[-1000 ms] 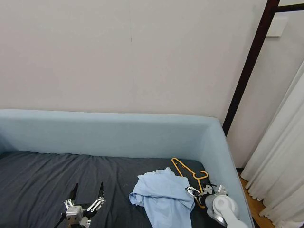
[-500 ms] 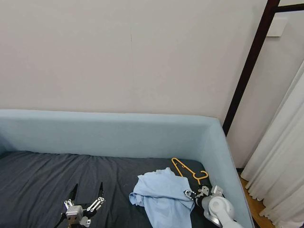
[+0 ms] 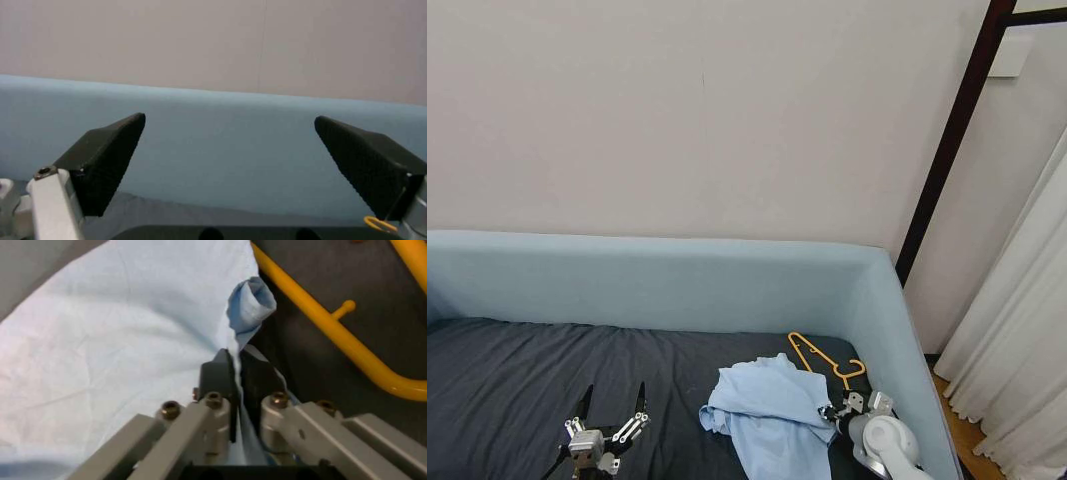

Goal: Pick up the clothes from the sofa and hang them on the clothes hanger.

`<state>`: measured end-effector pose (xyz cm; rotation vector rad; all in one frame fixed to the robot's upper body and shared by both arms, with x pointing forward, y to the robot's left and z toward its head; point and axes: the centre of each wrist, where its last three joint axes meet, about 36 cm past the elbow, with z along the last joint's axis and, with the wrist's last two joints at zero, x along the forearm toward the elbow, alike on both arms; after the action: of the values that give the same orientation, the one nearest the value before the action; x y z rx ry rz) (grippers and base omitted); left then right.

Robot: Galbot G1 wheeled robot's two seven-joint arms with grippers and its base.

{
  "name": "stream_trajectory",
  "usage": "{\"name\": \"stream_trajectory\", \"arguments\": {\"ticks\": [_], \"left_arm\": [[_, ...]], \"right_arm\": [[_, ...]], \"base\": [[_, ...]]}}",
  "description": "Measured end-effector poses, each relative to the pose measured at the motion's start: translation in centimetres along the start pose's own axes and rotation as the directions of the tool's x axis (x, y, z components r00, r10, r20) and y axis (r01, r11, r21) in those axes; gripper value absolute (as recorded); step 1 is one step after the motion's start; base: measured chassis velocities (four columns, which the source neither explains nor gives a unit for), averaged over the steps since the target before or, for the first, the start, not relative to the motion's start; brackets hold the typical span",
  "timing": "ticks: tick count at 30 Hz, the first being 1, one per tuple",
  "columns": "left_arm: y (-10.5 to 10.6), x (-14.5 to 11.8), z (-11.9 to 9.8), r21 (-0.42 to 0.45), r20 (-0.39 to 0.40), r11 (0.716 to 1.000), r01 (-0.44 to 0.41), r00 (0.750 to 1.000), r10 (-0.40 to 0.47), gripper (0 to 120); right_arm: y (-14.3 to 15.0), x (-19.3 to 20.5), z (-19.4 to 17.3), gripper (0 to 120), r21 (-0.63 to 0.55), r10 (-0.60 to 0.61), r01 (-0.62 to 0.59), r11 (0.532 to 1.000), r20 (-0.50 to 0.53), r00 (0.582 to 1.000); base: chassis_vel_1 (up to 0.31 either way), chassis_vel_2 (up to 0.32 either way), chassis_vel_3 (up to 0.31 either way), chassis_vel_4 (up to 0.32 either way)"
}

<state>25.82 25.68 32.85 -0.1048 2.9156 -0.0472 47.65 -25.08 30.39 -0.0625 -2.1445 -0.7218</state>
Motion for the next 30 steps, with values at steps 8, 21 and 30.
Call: {"name": "stream_trajectory", "arguments": {"ticks": [8,21,30], "left_arm": [[0.1,-0.1,0.0,-0.003,0.006,1.0,0.008,1.0,-0.008,100],[0.0,-0.1,0.0,0.0,0.021,1.0,0.016,1.0,-0.016,100],[-0.2,-0.1,-0.2,0.007,0.034,1.0,0.026,0.999,-0.026,100]], "right_arm": [[0.4,1.2,1.4,0,0.055,-0.153,0.146,0.988,0.139,0.978],[2.3,5.1,2.1,0,0.327,-0.618,0.525,0.785,0.447,0.647],[5.1,9.1,-3.1,0,0.429,-0.737,0.608,0.668,0.495,0.46]], "base": [[0.0,0.0,0.0,0.0],[0.0,0.0,0.0,0.0],[0.0,0.0,0.0,0.0]]}}
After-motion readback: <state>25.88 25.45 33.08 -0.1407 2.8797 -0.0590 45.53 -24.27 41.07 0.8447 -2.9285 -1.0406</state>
